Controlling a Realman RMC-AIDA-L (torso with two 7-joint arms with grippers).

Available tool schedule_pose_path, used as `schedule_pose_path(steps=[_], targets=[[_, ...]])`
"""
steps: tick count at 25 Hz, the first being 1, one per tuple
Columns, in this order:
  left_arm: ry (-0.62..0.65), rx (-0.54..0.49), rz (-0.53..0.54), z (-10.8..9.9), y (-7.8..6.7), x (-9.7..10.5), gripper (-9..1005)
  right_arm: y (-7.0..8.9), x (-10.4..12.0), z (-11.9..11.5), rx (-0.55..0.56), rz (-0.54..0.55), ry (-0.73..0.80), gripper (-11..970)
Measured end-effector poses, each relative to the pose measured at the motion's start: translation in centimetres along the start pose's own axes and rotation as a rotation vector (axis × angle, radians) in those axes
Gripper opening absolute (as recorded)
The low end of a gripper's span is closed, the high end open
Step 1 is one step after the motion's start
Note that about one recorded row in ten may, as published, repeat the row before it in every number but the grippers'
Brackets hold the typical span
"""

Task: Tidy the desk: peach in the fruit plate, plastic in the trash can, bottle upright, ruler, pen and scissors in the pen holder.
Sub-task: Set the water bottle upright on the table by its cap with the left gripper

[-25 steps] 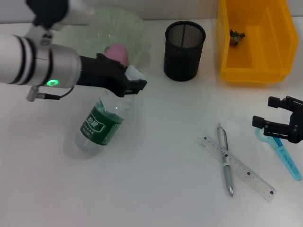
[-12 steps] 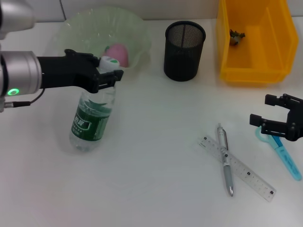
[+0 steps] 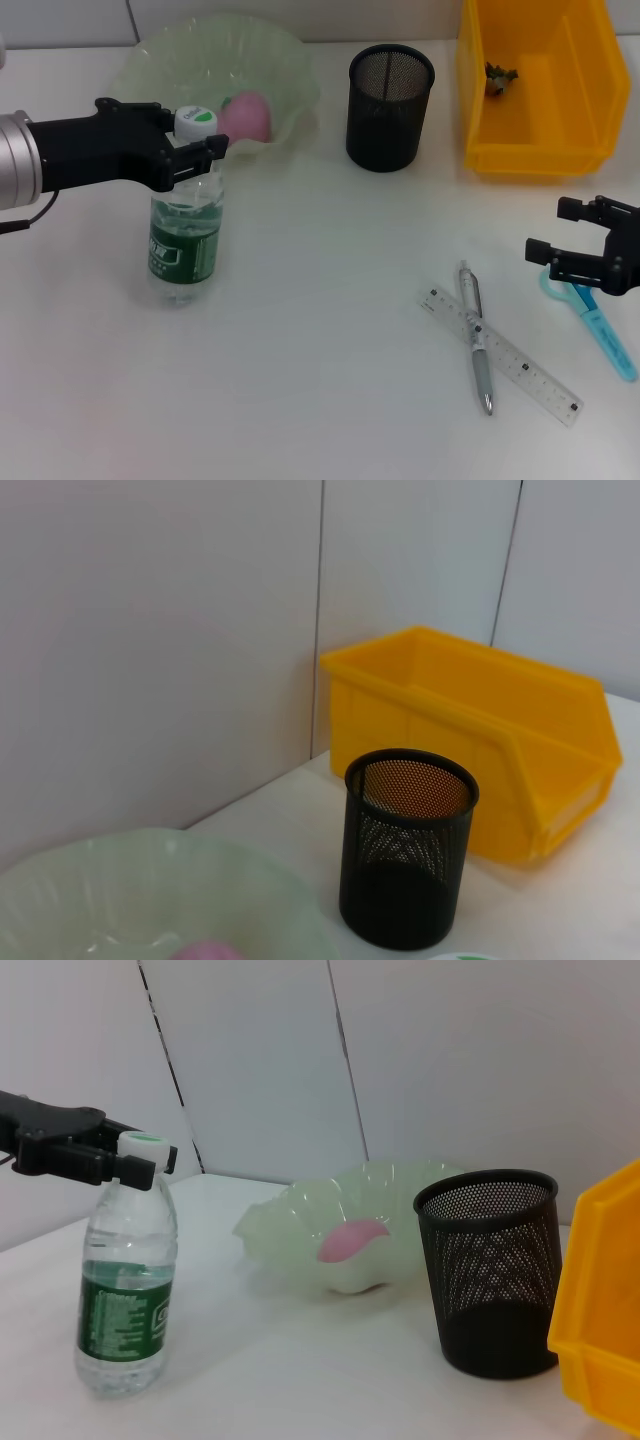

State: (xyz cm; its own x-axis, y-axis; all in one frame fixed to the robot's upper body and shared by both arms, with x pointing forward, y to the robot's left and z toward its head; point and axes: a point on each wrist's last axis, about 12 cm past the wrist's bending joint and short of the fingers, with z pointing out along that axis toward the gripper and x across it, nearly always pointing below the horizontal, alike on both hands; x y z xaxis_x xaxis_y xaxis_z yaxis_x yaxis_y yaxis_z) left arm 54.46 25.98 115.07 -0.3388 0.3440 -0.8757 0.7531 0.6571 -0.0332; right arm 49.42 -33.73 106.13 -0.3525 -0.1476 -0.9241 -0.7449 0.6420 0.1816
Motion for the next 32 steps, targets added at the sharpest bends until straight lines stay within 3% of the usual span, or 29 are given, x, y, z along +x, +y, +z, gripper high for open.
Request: schedule_pose_path(steps=[32], targets=[[-0.037, -0.046, 0.018, 0.08, 0.83, 0.02, 495, -0.05, 0.03, 0.07, 0.004, 0.004, 0.002, 834]])
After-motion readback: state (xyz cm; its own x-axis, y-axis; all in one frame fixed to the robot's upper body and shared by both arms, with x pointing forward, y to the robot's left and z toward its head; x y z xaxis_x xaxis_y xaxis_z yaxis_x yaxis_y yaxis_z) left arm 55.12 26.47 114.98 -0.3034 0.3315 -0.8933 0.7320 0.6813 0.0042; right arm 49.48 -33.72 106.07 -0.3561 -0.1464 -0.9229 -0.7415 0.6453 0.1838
